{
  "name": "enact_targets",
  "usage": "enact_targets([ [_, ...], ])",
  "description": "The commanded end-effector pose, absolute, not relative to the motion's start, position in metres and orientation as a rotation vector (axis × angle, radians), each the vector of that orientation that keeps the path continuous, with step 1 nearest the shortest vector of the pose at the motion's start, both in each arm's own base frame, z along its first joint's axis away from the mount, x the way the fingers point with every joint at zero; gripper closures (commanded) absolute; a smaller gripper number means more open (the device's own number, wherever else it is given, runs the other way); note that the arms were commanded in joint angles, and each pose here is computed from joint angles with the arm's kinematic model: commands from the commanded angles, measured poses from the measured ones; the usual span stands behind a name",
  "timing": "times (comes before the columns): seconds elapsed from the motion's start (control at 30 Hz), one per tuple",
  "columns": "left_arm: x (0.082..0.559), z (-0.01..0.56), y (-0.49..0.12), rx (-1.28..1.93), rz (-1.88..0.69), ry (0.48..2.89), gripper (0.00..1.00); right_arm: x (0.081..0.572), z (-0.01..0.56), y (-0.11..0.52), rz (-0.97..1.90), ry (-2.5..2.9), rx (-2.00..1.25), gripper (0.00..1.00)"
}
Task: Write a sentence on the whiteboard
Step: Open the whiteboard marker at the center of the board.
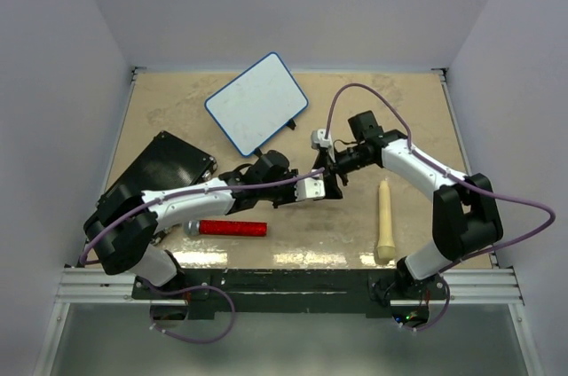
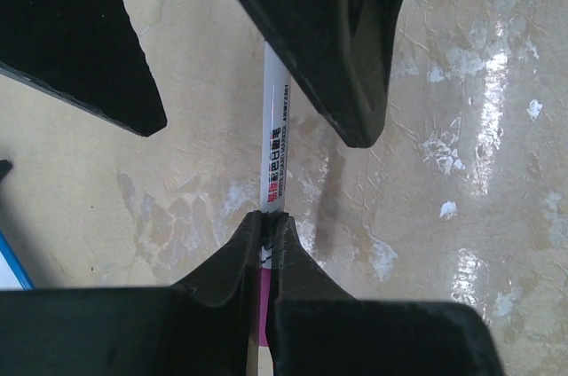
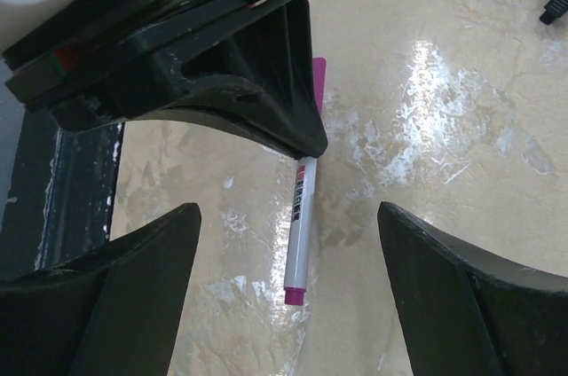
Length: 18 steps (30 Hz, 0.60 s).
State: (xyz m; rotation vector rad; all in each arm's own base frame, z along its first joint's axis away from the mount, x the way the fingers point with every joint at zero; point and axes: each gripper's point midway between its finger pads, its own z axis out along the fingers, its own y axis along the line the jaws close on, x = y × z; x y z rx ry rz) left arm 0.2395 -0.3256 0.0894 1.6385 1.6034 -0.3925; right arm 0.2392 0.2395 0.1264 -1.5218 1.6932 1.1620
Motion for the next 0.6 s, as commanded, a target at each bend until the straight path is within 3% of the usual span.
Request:
enact_targets([
  [0.0,0.255,0.129,-0.34,1.517,-0.424,1.55,1.0,0.254,0.131,0.247,1.095,1.714,-1.492,0.16],
  [0.3,0.26,0.142,-0.346,1.466,-0.442,1.522,1.0,0.261,0.119,0.254,1.044,1.779,-1.487,0.22],
  [0.57,0.266,0.148,-0.342,1.43,-0.415,1.525,1.0,0.262,0.11,0.259,1.028,1.829,-1.507,0.36],
])
